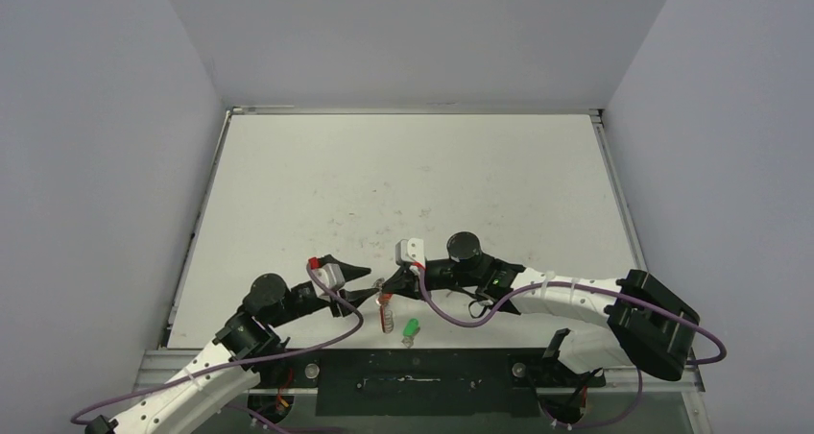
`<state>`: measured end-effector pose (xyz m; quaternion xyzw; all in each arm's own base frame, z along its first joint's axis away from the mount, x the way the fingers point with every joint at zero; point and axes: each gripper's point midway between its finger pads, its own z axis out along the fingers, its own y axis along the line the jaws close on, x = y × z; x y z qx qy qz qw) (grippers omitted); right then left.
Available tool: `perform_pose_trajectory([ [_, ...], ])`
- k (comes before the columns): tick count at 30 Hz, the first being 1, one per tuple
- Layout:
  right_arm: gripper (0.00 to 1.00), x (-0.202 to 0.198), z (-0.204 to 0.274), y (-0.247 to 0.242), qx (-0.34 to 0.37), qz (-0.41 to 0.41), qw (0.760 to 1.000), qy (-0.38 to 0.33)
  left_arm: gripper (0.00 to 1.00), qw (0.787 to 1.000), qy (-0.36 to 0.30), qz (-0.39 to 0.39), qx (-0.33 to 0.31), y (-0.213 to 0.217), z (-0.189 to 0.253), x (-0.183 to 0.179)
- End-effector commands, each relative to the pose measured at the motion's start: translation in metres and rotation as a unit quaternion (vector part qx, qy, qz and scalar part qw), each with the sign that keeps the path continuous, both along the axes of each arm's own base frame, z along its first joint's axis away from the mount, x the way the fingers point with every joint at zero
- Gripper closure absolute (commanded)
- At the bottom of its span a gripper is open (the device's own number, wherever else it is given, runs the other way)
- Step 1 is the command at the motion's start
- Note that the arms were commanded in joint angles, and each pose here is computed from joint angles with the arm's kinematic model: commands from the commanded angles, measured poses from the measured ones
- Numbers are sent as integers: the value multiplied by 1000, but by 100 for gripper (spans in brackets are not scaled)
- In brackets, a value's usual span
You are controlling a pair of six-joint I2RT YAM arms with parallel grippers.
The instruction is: Put the keys on the keyring
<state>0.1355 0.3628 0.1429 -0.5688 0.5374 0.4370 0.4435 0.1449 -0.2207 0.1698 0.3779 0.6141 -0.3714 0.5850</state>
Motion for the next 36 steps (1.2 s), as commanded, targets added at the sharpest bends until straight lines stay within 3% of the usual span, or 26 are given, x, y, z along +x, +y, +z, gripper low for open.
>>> perform_pose_trajectory([
  [1,100,-2,32,5,51,18,998,-15,60,992,-107,-68,-11,-13,26,-12],
  [8,100,-3,33,3,50,20,998,-19,68,991,-109,-81,19,-16,14,-12],
  [15,100,-2,35,3,52,20,998,-21,67,993,-89,-60,41,-10,5,-8],
  [26,100,-4,34,4,50,26,998,-16,73,993,-92,-77,16,-19,12,-11],
  [31,100,-4,32,4,47,26,998,-15,83,992,-90,-87,16,-23,11,-11],
  [34,100,-4,30,3,43,26,999,-17,100,992,-86,-90,13,-24,12,-12],
  [36,100,-3,30,3,44,26,999,-19,100,992,-83,-90,14,-24,10,-12],
])
